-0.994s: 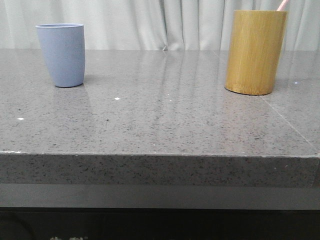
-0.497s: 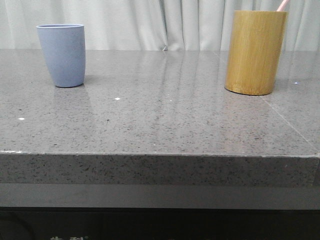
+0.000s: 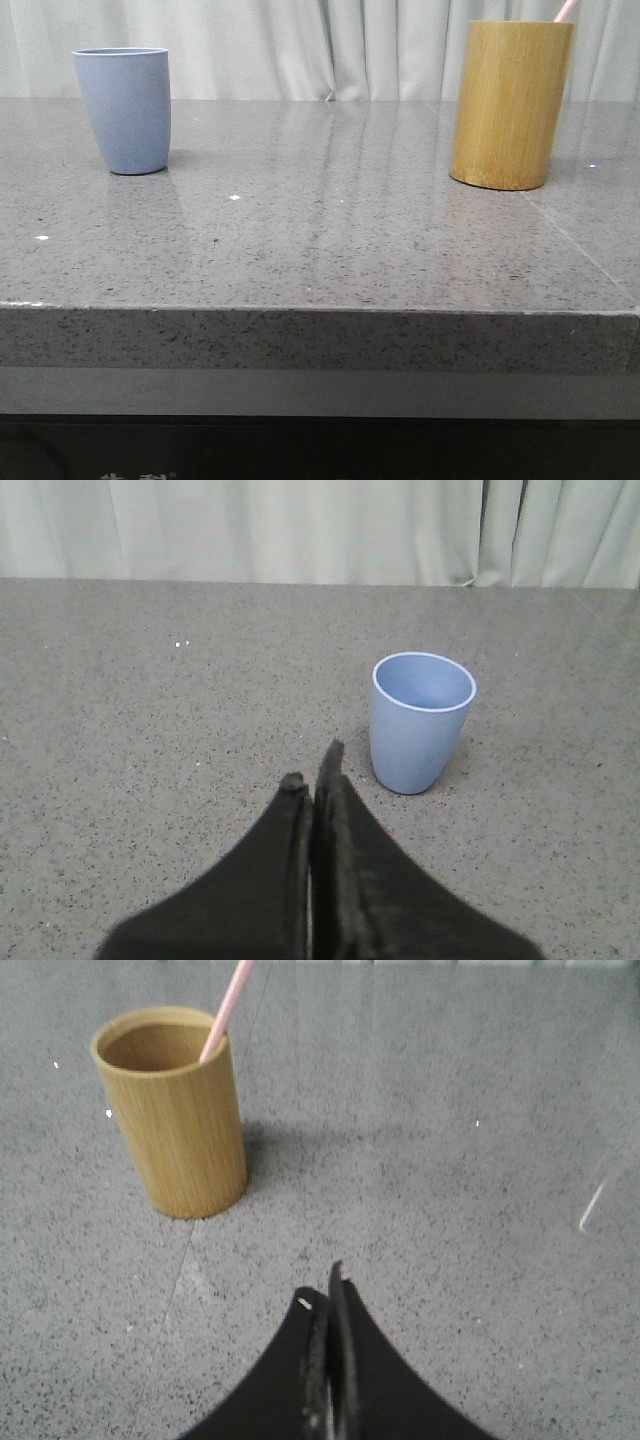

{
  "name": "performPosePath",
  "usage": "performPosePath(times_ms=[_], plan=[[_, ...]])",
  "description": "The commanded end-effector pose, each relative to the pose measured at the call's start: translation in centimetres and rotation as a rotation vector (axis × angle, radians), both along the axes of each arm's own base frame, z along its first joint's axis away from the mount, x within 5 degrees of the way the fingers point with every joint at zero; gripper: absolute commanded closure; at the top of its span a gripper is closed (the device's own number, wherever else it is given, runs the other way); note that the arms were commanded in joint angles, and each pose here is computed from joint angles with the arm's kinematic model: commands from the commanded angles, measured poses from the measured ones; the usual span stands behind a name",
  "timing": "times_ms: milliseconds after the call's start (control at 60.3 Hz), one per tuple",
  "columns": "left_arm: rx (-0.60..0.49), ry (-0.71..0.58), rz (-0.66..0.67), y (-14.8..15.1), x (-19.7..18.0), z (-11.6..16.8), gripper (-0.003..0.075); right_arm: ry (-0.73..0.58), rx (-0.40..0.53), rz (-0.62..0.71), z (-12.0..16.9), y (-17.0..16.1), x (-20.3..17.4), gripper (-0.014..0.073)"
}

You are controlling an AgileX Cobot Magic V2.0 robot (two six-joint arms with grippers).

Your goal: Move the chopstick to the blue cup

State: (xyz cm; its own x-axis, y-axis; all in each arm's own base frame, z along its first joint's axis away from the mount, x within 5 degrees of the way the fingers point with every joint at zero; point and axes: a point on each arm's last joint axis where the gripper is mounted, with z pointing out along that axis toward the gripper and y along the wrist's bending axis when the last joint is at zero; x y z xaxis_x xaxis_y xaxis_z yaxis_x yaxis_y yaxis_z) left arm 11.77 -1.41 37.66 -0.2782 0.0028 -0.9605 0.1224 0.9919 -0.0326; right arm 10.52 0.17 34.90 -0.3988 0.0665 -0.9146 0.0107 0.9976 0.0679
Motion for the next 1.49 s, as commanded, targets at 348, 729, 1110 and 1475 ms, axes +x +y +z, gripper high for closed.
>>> performPosePath(times_ms=[348,729,1110,1475], plan=[[-0.020,-0.055,0.014,-0.1,2.6,0.8,0.0365,-0.066,-0.044,0.015,1.1,0.0,0.5,0.0076],[0.004,-0.002,-0.107,-2.6,6.4,3.3,0.0271,-0.060,-0.020,0.024,1.1,0.1,0.5,0.0034],[0.072,0.253,-0.136,-4.6,15.0,4.9,0.0272,-0.059,-0.012,0.022,1.1,0.1,0.5,0.0034],[0.106,0.472,-0.151,-6.3,22.7,2.7,0.0272,-0.059,-0.012,0.022,1.1,0.1,0.5,0.0034]])
